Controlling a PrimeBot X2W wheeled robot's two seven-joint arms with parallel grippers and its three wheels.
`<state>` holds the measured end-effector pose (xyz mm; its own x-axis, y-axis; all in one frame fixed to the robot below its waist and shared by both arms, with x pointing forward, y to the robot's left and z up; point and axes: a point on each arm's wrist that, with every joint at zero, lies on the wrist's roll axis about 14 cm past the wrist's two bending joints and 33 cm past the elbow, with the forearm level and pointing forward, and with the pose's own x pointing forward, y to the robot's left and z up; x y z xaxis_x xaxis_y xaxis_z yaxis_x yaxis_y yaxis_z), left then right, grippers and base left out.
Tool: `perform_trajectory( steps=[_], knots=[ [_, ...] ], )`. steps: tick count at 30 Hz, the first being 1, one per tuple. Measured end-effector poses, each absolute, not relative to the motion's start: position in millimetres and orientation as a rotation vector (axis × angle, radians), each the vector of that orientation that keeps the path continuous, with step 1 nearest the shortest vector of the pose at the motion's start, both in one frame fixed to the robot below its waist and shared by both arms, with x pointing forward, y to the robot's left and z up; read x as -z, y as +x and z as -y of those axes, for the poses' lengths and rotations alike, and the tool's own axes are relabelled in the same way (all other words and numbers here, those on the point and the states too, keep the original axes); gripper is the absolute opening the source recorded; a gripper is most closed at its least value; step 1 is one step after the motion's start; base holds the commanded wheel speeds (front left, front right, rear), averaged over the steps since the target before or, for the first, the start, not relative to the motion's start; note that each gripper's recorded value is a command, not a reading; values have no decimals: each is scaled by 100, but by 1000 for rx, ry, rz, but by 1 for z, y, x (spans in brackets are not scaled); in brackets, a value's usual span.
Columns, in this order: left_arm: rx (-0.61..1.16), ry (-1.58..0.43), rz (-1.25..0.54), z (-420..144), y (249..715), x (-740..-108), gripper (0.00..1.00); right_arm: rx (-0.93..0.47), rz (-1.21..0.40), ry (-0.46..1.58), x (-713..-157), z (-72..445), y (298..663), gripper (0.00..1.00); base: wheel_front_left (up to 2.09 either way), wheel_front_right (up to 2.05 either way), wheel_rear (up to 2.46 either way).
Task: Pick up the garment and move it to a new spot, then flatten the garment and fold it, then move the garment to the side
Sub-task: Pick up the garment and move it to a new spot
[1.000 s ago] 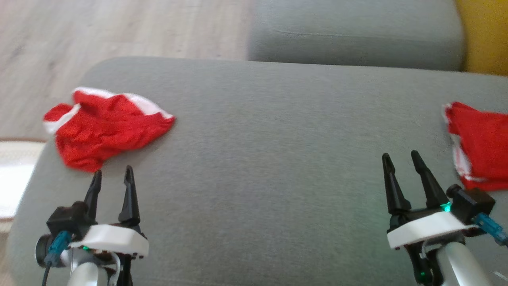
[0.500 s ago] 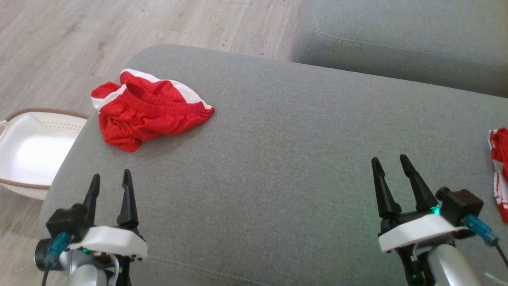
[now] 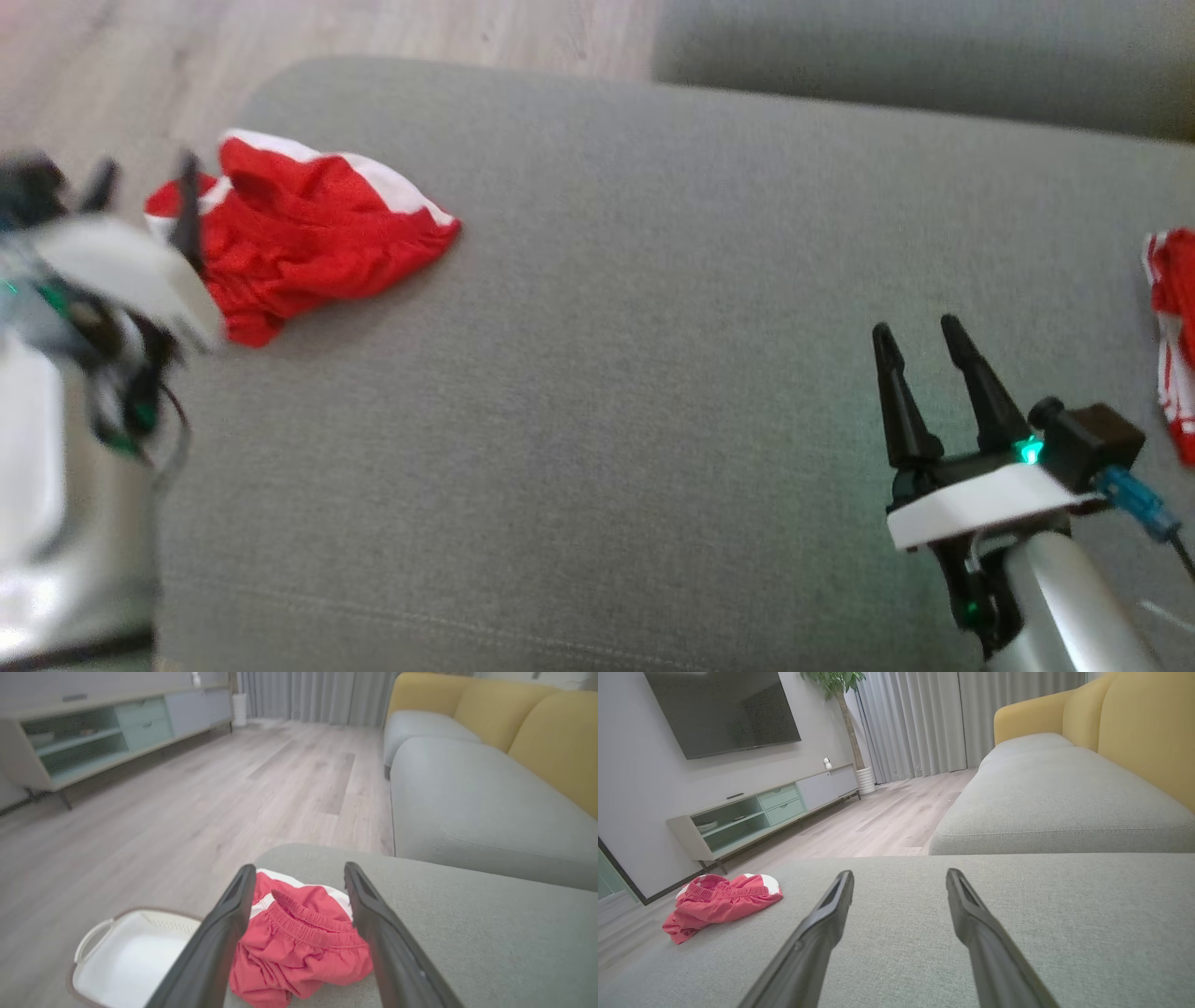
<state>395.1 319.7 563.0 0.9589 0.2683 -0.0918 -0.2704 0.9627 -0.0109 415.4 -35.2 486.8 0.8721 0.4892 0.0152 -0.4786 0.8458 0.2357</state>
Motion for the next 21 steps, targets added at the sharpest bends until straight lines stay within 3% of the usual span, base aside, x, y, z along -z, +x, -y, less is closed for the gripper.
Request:
perform_trajectory(
  steps=[12, 21],
  knots=[
    [-409, -173, -498, -380, 486, -511, 100, -432, -50, 243, -471, 65, 456, 100, 0, 0, 0],
    [-444, -185, -934, -356, 489, -392, 100, -309, -145, 230, -428, 110, 455, 100, 0, 0, 0]
  ],
)
